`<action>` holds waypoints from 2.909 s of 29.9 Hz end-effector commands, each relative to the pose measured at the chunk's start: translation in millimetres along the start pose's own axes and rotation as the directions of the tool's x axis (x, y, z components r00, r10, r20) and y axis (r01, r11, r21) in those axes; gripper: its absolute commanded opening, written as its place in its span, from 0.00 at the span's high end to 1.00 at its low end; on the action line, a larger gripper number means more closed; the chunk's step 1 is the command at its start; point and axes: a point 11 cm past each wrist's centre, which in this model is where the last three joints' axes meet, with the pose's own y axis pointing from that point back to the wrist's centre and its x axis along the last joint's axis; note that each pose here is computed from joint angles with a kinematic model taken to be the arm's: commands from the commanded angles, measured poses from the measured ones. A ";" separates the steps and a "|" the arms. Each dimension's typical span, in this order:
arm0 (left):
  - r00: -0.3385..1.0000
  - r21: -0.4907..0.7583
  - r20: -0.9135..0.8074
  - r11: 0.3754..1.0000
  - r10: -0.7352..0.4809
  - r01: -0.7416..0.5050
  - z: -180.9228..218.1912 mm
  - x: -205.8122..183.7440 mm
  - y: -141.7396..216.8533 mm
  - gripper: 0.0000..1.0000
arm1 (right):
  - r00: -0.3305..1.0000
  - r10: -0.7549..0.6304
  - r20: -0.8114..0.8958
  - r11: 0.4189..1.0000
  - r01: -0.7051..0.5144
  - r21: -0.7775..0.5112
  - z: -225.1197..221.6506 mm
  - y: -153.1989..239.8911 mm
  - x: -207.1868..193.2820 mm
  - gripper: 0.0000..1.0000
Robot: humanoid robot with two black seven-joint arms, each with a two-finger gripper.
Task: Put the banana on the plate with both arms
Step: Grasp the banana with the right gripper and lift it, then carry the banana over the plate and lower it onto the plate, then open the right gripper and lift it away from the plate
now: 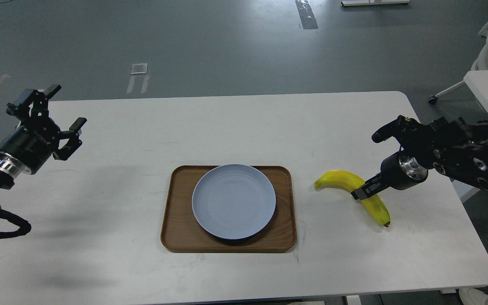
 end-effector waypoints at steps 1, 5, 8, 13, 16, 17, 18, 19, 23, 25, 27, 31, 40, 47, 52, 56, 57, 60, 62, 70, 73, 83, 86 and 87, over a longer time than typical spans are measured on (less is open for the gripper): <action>1.000 0.000 0.001 1.000 0.001 -0.001 0.6 0.5 0.1 0.02 | 0.999 0.046 0.000 0.999 -0.046 -0.025 7.9 19.3 15.4 0.84; 1.000 -0.001 -0.002 1.000 -0.002 0.002 0.3 -0.9 -0.5 0.02 | 0.991 0.131 -0.039 0.991 -0.133 -0.036 2.5 50.4 53.8 0.83; 1.000 -0.002 -0.002 1.000 -0.006 0.006 0.9 -1.9 -0.9 0.02 | 0.981 0.179 -0.075 0.984 -0.180 -0.012 -14.7 64.3 81.2 0.83; 1.000 -0.003 0.008 1.000 0.001 -0.001 4.6 2.0 1.2 0.02 | 0.972 0.211 -0.106 0.971 -0.196 0.137 -86.2 42.6 122.9 0.82; 1.000 -0.005 0.008 1.000 0.002 -0.002 5.9 2.7 1.3 0.02 | 0.969 0.205 -0.142 0.967 -0.178 0.181 -116.6 27.7 134.1 0.82; 1.000 -0.006 0.008 1.000 0.001 -0.001 6.0 2.2 1.2 0.02 | 0.968 0.203 -0.147 0.965 -0.173 0.199 -128.4 21.6 138.1 0.82; 1.000 -0.006 0.008 1.000 0.001 -0.001 6.0 2.2 1.2 0.02 | 0.969 0.195 -0.151 0.962 -0.159 0.222 -142.1 13.2 139.3 0.82; 1.000 -0.006 0.008 1.000 0.001 -0.001 6.0 2.2 1.2 0.02 | 0.970 0.188 -0.153 0.961 -0.150 0.233 -149.0 8.2 139.1 0.82; 1.000 -0.006 0.007 1.000 0.000 0.000 5.5 1.8 0.9 0.02 | 0.975 0.167 -0.145 0.955 -0.123 0.271 -175.4 -9.9 140.9 0.81; 1.000 -0.006 0.007 1.000 0.000 0.000 5.5 1.8 0.9 0.02 | 0.975 0.164 -0.147 0.951 -0.117 0.287 -186.7 -16.6 142.1 0.79; 1.000 -0.006 0.007 1.000 0.000 0.000 5.5 1.8 0.9 0.02 | 0.976 0.153 -0.156 0.948 -0.100 0.301 -197.6 -26.4 139.4 0.79; 1.000 -0.007 0.005 1.000 0.001 -0.001 5.6 1.8 0.9 0.02 | 0.977 0.153 -0.148 0.949 -0.104 0.299 -199.7 -34.9 139.3 0.78; 1.000 -0.006 0.006 1.000 0.002 -0.002 5.5 2.3 1.1 0.02 | 0.985 0.138 -0.102 0.948 -0.102 0.300 -192.4 -43.4 131.3 0.58; 1.000 -0.007 0.004 1.000 0.001 -0.001 5.7 1.9 0.9 0.02 | 0.988 0.137 -0.071 0.942 -0.108 0.319 -194.4 -45.2 129.7 0.37; 1.000 -0.007 0.004 1.000 0.001 -0.001 5.7 1.9 0.9 0.02 | 0.988 0.149 -0.041 0.933 -0.127 0.336 -196.7 -43.0 133.4 0.05; 1.000 -0.008 0.003 1.000 0.002 -0.002 5.8 2.0 0.9 0.02 | 0.979 0.200 0.026 0.912 -0.196 0.360 -195.6 -29.6 149.6 0.02; 1.000 -0.008 0.003 1.000 0.002 -0.002 5.7 2.0 0.9 0.02 | 0.965 0.242 0.104 0.891 -0.264 0.371 -184.3 -16.3 159.9 0.02; 1.000 -0.008 0.002 1.000 0.003 -0.003 5.2 2.0 0.8 0.02 | 0.905 0.306 0.295 0.819 -0.408 0.402 -161.6 8.9 173.4 0.02; 1.000 -0.008 -0.002 1.000 -0.001 0.001 3.9 0.1 -0.2 0.02 | 0.835 0.315 0.452 0.761 -0.507 0.404 -137.5 20.5 171.2 0.02; 1.000 -0.008 -0.025 1.000 -0.012 0.012 -3.8 -7.6 -4.4 0.02 | 0.392 0.155 0.907 0.524 -0.811 0.261 -53.4 19.0 119.5 0.02; 0.999 -0.009 -0.038 1.000 -0.020 0.019 -8.3 -12.5 -7.0 0.02 | 0.248 0.076 0.966 0.457 -0.869 0.188 -38.1 10.5 99.3 0.02; 0.990 -0.001 -0.121 0.998 -0.066 0.067 -39.8 -46.9 -23.0 0.02 | -0.087 -0.124 0.989 0.343 -0.938 -0.039 -6.7 -13.8 39.5 0.00; 0.988 0.001 -0.137 0.997 -0.075 0.076 -46.2 -54.3 -26.4 0.02 | -0.111 -0.132 0.985 0.349 -0.935 -0.058 -4.1 -18.2 30.0 0.00; 0.986 0.000 -0.147 0.997 -0.080 0.081 -48.9 -58.2 -28.0 0.02 | -0.117 -0.135 0.984 0.352 -0.934 -0.062 -3.8 -20.0 27.1 0.00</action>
